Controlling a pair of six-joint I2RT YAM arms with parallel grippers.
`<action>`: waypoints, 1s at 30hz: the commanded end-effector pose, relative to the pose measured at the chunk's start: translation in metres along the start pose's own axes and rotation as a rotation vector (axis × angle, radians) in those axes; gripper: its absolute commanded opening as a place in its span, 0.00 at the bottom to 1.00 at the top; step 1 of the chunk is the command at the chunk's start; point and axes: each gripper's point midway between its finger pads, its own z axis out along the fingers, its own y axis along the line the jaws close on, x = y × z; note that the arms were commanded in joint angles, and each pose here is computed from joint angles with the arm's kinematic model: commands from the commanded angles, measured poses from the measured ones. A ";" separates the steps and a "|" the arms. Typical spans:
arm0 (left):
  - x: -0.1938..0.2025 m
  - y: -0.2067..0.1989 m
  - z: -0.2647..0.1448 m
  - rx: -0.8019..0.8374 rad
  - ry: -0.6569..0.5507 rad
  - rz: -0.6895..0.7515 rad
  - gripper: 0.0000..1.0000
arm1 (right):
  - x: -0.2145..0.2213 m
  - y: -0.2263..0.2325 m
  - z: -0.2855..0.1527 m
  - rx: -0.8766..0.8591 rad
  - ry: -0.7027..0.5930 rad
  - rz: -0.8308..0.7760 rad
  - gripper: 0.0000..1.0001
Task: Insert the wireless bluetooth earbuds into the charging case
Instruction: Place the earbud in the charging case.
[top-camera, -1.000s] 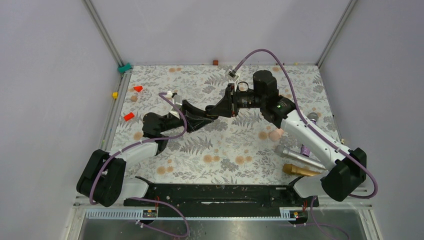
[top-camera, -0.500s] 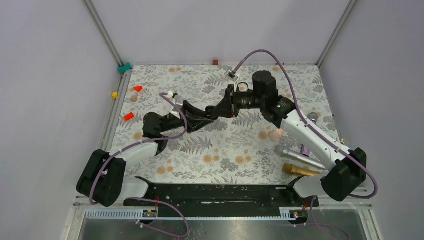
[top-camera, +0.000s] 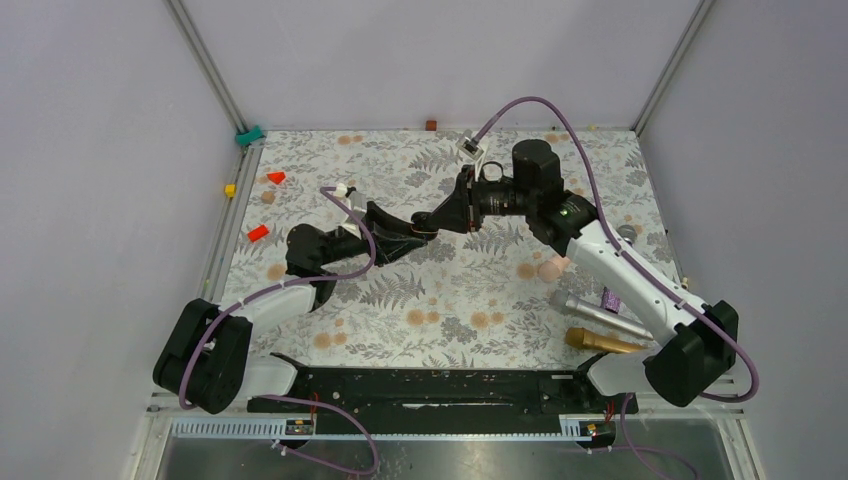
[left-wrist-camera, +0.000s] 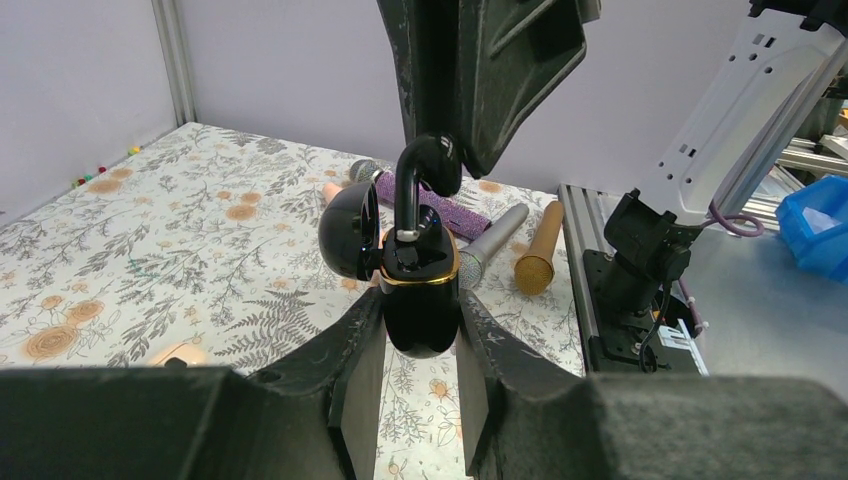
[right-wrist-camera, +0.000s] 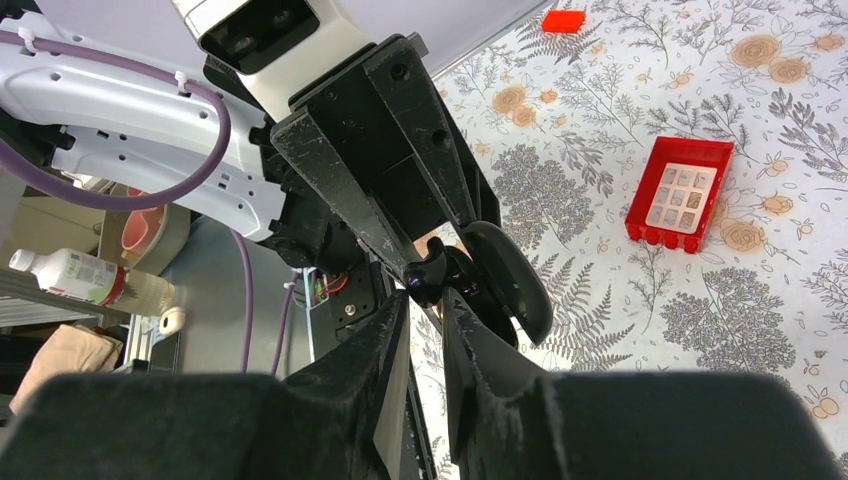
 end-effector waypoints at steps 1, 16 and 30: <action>-0.010 -0.006 0.001 0.027 -0.018 0.072 0.00 | -0.018 0.015 -0.011 -0.022 -0.049 -0.068 0.25; -0.001 -0.010 -0.001 0.066 0.051 0.126 0.00 | -0.005 0.008 -0.018 0.022 0.021 -0.137 0.25; -0.003 -0.012 0.000 0.075 0.053 0.114 0.00 | 0.009 0.002 -0.006 0.017 0.075 -0.130 0.25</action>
